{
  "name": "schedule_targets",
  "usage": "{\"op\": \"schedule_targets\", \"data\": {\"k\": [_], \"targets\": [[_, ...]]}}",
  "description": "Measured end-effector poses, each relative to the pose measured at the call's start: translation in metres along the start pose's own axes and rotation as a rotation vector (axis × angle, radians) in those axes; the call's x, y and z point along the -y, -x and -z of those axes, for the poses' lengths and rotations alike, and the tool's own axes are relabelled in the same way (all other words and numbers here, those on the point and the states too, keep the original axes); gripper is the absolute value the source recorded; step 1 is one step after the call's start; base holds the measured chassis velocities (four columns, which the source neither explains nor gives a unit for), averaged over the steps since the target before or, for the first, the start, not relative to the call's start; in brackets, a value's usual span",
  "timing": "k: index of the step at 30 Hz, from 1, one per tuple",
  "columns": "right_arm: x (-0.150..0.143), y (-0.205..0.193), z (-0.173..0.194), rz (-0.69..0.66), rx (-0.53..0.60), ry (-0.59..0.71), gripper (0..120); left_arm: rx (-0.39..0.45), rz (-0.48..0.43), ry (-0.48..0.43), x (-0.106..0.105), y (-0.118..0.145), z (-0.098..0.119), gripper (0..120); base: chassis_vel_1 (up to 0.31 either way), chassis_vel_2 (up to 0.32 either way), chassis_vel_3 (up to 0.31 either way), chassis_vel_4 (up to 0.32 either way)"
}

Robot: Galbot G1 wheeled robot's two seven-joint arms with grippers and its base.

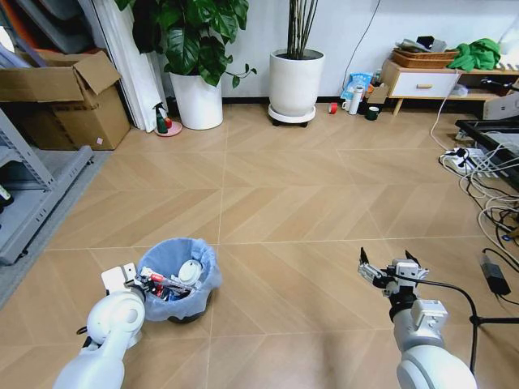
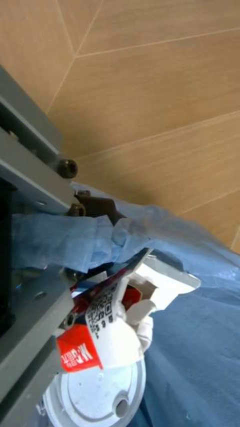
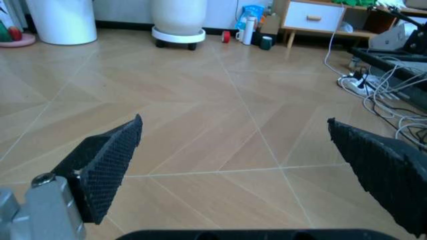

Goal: Pick up the trash bin and place the garbage on the floor into it.

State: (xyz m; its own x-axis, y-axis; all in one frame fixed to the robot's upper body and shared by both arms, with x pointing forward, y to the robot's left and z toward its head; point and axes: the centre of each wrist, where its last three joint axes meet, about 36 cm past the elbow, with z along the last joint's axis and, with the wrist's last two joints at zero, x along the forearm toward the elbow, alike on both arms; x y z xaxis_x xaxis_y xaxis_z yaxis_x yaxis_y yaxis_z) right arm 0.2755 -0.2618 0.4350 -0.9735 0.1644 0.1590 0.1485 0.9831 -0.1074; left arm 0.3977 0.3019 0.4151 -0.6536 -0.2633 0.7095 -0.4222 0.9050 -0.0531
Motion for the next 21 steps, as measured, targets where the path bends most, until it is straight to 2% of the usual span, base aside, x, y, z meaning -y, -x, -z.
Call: {"op": "schedule_targets", "data": {"k": [4,6,10,15,18,21], "targets": [[-0.0003,0.0006,-0.0005,0.0,-0.001,0.0,100,-0.011,0.001,-0.011,-0.0013,0.0005,0.0005,0,0.0,0.0,0.0,0.0],[-0.0007,0.0007,-0.0007,0.0,-0.002,0.001,100,-0.014,0.0,-0.013,-0.0013,0.0005,0.0005,4,0.0,0.0,0.0,0.0],[-0.0023,0.0006,-0.0011,0.0,-0.004,0.006,100,-0.014,0.009,-0.019,-0.0007,0.0005,0.0005,24,0.0,0.0,0.0,0.0],[-0.0024,0.0005,-0.0015,-0.001,-0.005,0.003,100,-0.009,0.014,-0.024,-0.0007,0.0008,0.0006,35,0.0,0.0,0.0,0.0],[-0.0026,0.0002,-0.0019,-0.002,-0.005,0.001,100,-0.001,0.031,-0.024,-0.0011,-0.0023,0.0009,52,0.0,0.0,0.0,0.0],[-0.0027,0.0002,-0.0019,-0.002,-0.005,0.001,100,0.01,0.035,-0.024,-0.0016,-0.0055,0.0013,59,0.0,0.0,0.0,0.0]]}}
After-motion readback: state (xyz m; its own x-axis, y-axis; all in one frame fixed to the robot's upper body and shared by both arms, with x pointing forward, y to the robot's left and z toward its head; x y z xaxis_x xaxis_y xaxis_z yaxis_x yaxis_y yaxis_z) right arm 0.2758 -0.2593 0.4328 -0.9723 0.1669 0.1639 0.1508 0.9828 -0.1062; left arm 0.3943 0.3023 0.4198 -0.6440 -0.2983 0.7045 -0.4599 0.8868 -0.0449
